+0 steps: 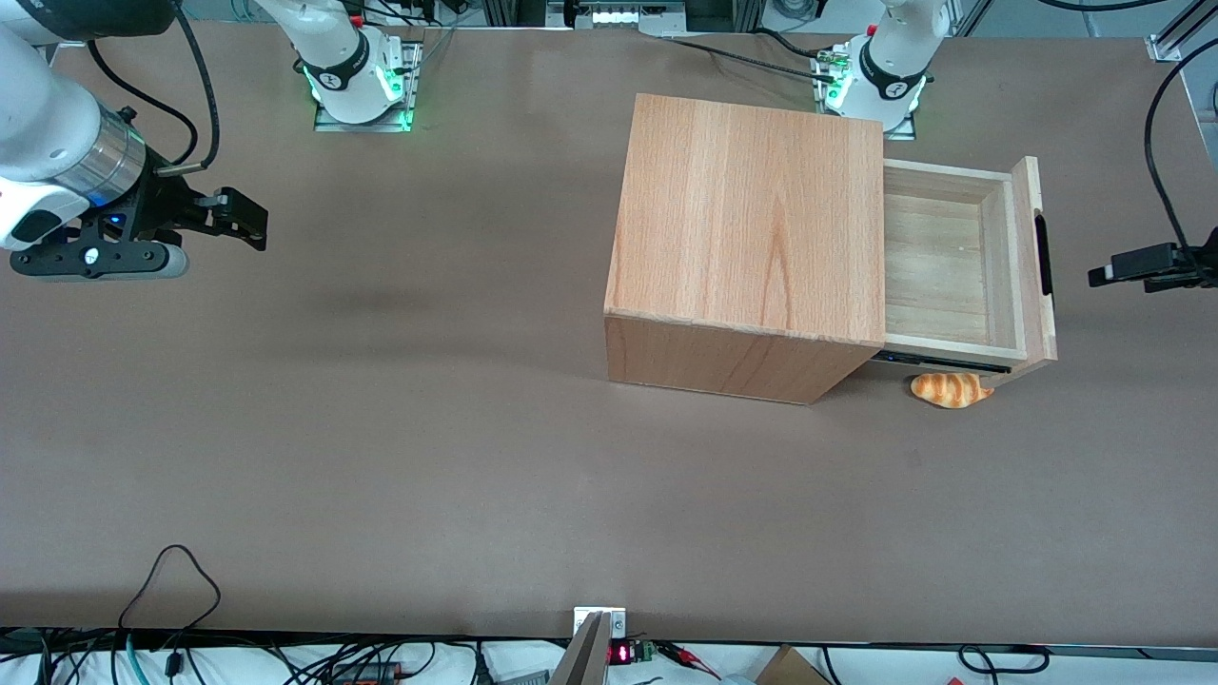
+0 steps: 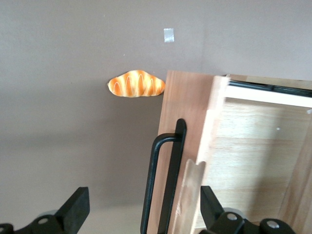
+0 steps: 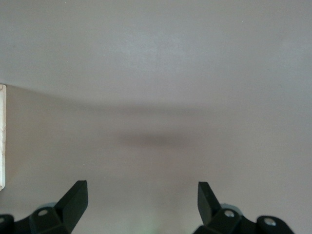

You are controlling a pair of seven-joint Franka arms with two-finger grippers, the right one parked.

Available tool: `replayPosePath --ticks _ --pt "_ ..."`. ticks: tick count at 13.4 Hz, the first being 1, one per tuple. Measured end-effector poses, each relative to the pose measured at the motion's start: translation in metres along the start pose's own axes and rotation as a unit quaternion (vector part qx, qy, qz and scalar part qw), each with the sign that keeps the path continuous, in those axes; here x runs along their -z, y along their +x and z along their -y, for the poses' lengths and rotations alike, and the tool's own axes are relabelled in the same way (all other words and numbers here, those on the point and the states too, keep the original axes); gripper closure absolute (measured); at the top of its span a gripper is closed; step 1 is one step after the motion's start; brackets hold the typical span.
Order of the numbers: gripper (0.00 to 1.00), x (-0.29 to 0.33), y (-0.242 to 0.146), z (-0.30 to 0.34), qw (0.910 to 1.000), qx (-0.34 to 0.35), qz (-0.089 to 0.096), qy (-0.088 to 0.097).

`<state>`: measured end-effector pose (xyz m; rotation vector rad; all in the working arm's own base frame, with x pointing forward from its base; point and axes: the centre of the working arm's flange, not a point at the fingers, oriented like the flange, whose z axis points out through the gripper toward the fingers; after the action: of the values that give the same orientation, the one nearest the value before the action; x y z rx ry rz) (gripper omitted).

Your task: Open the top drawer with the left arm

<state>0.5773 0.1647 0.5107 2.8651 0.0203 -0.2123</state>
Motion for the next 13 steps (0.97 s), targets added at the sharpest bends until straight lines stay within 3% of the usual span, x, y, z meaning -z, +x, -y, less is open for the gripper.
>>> replayPosePath --ticks 2,7,11,13 --pt "0.00 0.014 0.001 -0.012 0.9999 -0.011 -0.007 0.004" --pt "0.00 0.041 0.001 -0.030 0.9986 -0.026 -0.023 0.040" --pt "0.00 0.047 0.004 -0.087 0.9955 -0.039 -0.025 0.083" --pt "0.00 0.055 0.000 -0.110 0.9938 -0.033 -0.035 0.100"
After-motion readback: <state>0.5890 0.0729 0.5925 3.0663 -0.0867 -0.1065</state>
